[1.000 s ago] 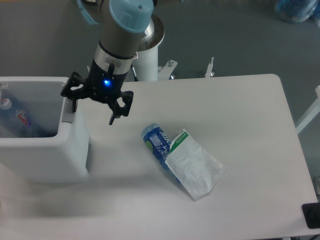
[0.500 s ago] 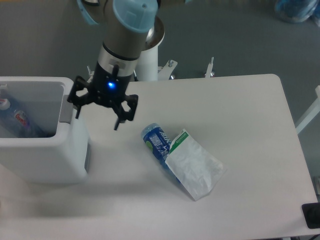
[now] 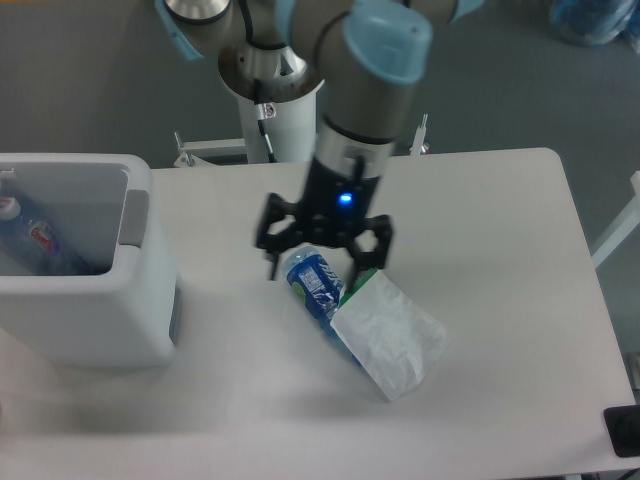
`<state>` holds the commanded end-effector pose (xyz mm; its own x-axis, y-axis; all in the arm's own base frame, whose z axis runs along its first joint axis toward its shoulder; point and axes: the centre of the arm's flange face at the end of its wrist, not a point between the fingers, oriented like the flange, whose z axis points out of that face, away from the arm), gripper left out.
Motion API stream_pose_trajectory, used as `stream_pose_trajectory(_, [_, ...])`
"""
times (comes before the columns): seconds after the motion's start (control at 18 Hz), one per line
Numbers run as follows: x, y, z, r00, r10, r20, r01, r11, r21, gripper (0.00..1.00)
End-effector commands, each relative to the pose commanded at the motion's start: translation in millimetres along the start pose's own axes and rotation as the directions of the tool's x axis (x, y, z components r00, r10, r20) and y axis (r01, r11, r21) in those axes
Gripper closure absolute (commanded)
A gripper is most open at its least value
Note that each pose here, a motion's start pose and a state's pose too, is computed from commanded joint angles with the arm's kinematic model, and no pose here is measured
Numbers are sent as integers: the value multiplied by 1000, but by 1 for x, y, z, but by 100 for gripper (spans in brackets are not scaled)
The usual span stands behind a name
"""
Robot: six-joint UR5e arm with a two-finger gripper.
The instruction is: Open the trash can
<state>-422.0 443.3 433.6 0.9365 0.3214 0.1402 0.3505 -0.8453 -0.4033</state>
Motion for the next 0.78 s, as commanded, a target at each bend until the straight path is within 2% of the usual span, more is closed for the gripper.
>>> stream_pose_trajectory(0.33, [-73, 48, 27, 989, 144, 16, -142, 985, -96, 0])
stream_pose_trajectory(0.5, [-99, 65, 22, 977, 198, 74, -182, 967, -181, 0])
stream_pose_trajectory(0.67, [-107, 65, 24, 952, 298, 73, -278, 937, -212, 0])
stream_pose_trajectory(0.78, [-131, 66, 23, 928, 365, 76, -341, 913, -226, 0])
